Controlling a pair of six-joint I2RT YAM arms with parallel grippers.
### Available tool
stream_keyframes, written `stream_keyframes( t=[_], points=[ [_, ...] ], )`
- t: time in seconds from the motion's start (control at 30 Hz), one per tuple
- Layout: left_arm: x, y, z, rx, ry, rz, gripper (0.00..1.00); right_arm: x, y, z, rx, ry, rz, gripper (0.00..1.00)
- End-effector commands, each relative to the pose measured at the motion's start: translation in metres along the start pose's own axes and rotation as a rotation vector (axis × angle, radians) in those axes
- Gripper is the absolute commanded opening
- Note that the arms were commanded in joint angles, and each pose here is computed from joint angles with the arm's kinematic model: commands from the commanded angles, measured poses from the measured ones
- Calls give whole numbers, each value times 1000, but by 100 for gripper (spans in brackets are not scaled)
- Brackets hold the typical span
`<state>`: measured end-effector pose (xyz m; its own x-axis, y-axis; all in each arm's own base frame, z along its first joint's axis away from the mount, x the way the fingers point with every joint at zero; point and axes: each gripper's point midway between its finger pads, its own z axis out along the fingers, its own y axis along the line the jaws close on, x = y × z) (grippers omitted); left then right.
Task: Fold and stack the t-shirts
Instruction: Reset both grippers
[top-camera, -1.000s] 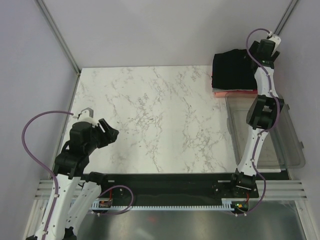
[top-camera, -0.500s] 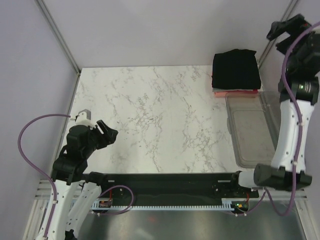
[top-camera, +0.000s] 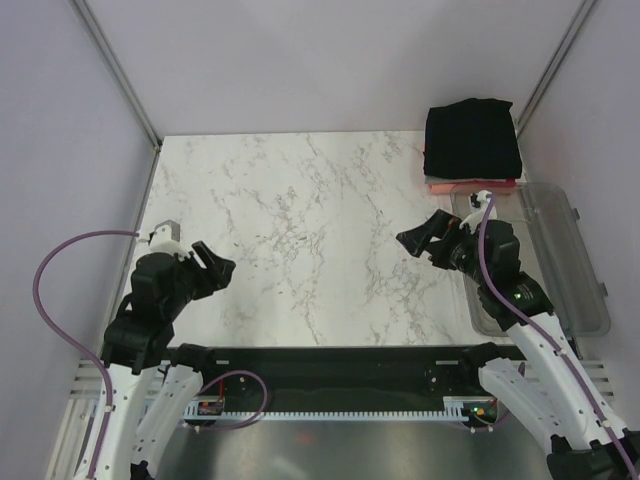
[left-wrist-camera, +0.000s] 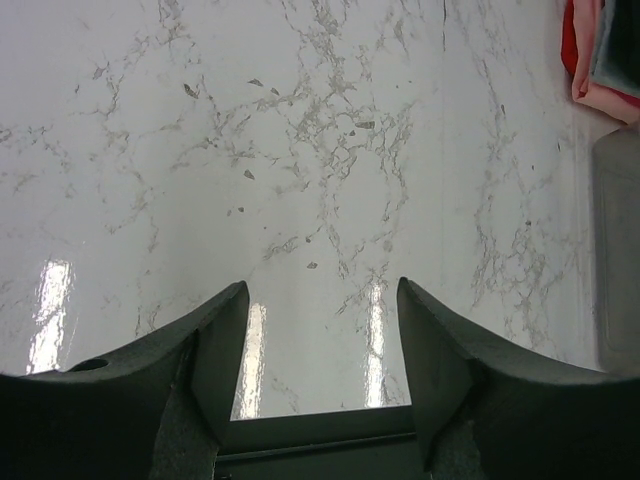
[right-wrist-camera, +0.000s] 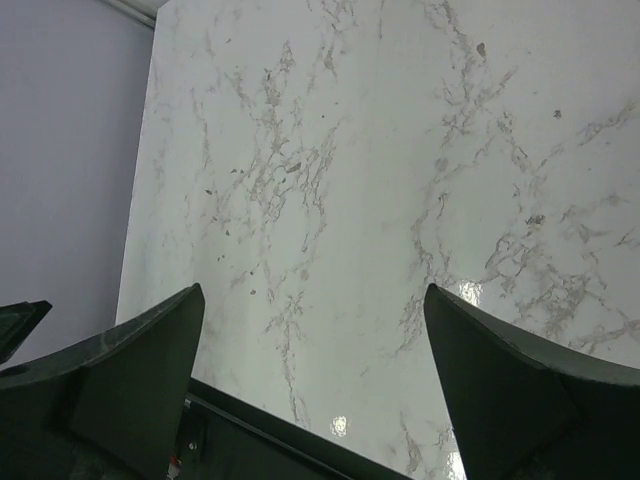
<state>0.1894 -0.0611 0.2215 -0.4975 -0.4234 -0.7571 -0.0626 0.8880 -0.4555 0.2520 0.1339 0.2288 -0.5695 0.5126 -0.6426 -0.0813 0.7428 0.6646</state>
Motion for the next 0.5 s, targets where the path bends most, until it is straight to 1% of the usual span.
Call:
stream_keyframes(
  t=[0.0,0.33,0.47],
  points=[
    [-7,-2,-1,11,-38,-14,68,-13,15,-6,-12,-61,-7,98],
    [-5,-1,3,-1,-18,-14,68,5,0,-2,21,-24,-5,98],
    [-4,0,5,-7,-11,-14,68,2,2,-3,18,-35,-31,98]
  ],
)
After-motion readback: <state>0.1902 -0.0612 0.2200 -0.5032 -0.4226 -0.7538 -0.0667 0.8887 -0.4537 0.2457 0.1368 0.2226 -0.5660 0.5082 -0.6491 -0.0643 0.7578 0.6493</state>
